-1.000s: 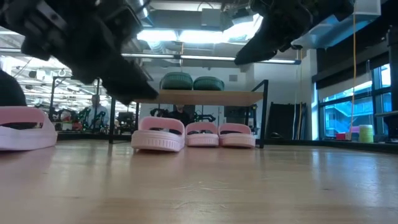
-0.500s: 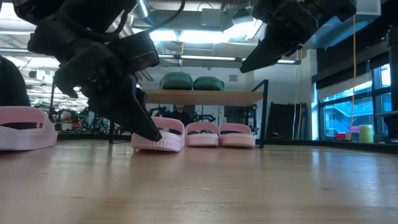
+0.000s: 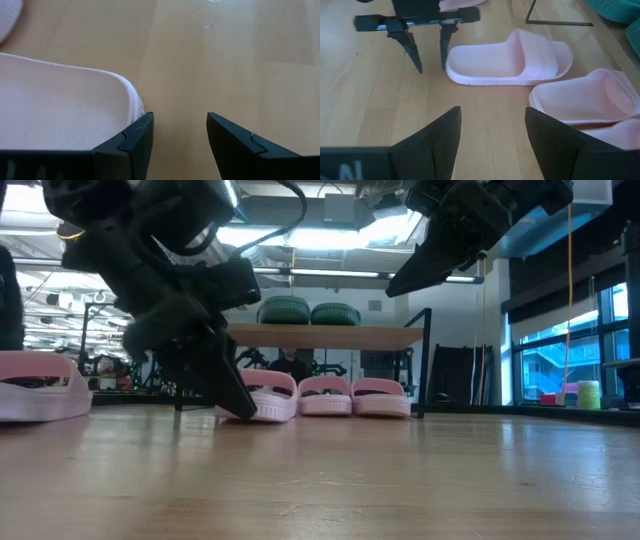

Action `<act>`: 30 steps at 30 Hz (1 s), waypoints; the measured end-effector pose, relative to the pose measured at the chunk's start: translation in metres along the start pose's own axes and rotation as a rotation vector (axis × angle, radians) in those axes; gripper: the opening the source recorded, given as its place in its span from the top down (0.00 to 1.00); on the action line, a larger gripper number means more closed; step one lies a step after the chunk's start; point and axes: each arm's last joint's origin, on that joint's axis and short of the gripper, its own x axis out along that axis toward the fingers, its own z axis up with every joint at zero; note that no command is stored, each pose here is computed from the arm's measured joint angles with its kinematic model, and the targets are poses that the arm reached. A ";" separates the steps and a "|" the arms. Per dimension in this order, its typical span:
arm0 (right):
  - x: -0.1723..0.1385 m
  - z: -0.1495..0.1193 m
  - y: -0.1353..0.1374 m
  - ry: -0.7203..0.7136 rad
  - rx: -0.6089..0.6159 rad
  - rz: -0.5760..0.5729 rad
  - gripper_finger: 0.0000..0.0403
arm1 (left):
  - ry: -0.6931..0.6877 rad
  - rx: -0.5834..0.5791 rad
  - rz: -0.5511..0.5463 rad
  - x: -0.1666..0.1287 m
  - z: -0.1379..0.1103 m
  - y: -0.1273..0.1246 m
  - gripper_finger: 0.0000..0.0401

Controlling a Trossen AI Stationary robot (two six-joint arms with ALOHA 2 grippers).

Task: Pick and place slides into the shelf
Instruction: Put the pink slipper under the shelf

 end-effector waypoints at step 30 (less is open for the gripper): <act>0.000 0.000 0.000 -0.003 -0.006 -0.001 0.45 | 0.038 0.029 0.225 0.019 0.017 0.093 0.57</act>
